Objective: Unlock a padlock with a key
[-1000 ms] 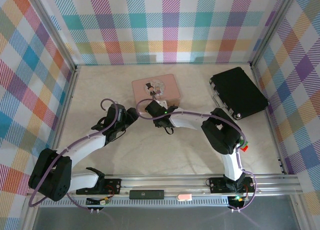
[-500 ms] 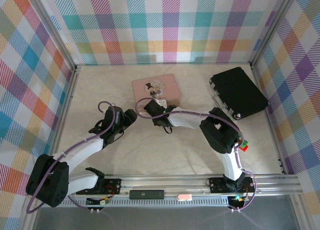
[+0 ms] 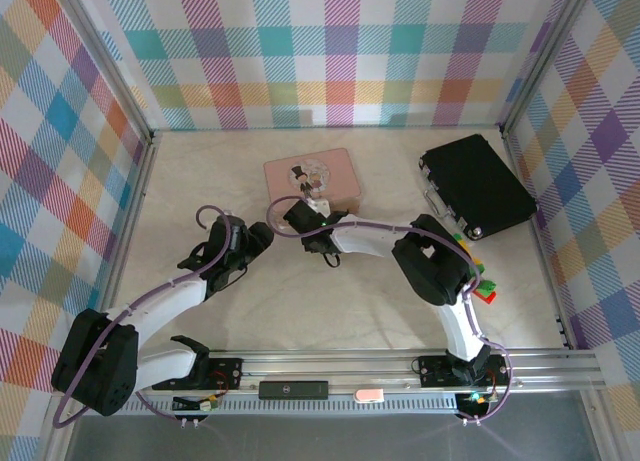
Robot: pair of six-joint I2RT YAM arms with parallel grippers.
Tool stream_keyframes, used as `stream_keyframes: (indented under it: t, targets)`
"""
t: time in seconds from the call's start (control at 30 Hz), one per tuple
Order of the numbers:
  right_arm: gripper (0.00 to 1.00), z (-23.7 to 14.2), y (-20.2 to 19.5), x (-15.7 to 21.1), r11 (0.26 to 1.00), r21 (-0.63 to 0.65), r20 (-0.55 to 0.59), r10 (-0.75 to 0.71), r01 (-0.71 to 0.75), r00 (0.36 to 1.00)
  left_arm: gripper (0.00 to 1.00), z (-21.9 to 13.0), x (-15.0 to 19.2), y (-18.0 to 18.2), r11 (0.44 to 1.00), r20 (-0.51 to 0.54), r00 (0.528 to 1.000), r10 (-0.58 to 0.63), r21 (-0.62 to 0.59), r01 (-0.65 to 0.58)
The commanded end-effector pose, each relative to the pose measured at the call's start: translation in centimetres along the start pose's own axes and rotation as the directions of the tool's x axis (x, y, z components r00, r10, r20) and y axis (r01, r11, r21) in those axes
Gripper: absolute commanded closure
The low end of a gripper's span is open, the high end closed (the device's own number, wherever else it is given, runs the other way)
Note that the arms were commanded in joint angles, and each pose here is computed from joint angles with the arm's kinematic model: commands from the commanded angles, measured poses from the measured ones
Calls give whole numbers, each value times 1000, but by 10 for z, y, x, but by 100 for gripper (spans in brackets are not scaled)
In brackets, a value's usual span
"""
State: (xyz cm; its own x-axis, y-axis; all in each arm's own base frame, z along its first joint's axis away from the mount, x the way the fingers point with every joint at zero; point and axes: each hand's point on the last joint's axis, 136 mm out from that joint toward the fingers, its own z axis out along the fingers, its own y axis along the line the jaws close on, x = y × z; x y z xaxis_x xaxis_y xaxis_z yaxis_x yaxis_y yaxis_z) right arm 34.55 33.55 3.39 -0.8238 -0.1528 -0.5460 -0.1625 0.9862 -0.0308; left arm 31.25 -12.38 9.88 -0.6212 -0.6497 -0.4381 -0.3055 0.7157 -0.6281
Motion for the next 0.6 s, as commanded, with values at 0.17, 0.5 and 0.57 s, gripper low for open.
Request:
stream_keyframes:
  t: [0.17,0.5,0.57]
  targets:
    - [61,10,4,10,1000,7,-36,10,-10,999,29,-2,-6,-1,1000,20,1000,-16,12,16]
    - [82,-5,8,7,939,-318,-86,108,-130,990,28,-10,-8,7,1000,50,998,-23,6,23]
    - [85,-7,10,12,909,-393,-119,103,-142,988,28,-12,-9,7,1000,53,998,-18,9,17]
